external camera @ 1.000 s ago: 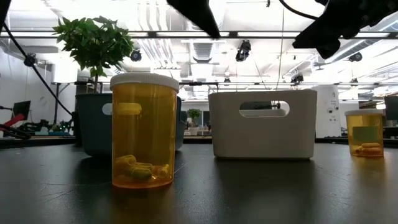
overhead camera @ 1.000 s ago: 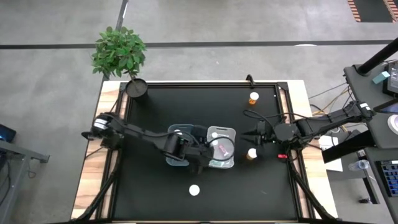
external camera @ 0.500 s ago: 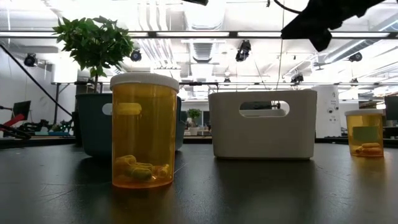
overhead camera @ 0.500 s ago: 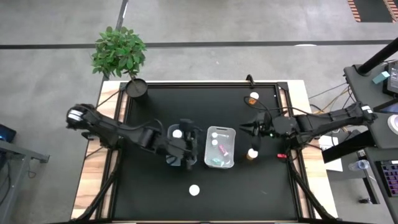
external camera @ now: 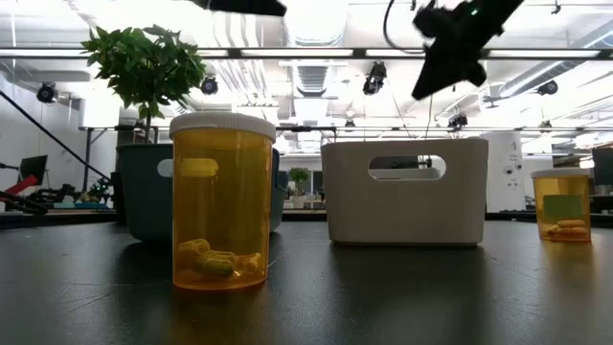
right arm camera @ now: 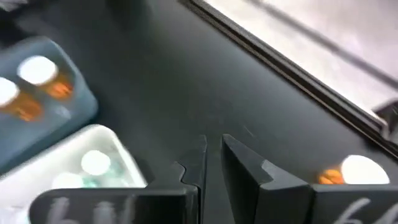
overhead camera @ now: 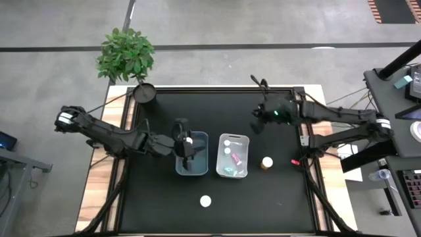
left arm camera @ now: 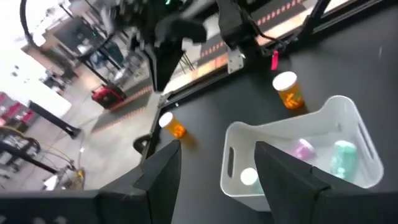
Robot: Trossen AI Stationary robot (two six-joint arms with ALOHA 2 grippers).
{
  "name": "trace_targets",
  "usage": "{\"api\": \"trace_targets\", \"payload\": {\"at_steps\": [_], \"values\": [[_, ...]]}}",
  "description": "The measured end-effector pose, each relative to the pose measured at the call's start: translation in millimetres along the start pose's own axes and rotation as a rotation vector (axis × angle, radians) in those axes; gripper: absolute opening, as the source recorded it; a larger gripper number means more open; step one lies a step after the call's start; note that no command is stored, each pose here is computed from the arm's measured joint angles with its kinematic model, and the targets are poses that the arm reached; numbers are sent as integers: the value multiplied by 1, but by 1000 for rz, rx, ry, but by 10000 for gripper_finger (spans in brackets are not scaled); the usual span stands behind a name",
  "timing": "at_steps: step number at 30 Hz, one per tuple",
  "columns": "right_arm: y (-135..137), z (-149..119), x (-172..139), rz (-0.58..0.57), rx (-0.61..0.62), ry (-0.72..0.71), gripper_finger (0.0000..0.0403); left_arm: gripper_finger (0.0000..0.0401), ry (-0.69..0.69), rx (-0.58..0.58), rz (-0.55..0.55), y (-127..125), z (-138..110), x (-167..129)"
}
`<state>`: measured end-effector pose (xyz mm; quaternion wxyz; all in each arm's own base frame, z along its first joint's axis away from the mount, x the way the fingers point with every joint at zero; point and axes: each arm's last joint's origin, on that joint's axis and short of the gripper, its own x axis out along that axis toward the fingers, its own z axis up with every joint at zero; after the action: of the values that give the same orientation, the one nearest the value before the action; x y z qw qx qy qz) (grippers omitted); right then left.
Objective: Pick and place medicine bottles into bin by pill shape (circle, oval)
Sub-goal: Put the orange capsule bottle into the blue bin
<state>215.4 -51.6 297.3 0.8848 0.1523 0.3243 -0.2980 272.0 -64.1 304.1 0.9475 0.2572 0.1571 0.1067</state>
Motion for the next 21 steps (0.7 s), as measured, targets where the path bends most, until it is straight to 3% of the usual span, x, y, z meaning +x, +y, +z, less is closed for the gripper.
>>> {"api": "trace_targets", "payload": {"at_steps": [5,15,21], "values": [[-24,22,21,-78,30,152,38,187,-3,13,25,4,-9,-11],[-85,51,48,-224,211,309,40,187,-11,2,30,8,-16,-20],[-121,45,64,-272,306,420,86,187,-4,8,28,7,-20,-22]]}}
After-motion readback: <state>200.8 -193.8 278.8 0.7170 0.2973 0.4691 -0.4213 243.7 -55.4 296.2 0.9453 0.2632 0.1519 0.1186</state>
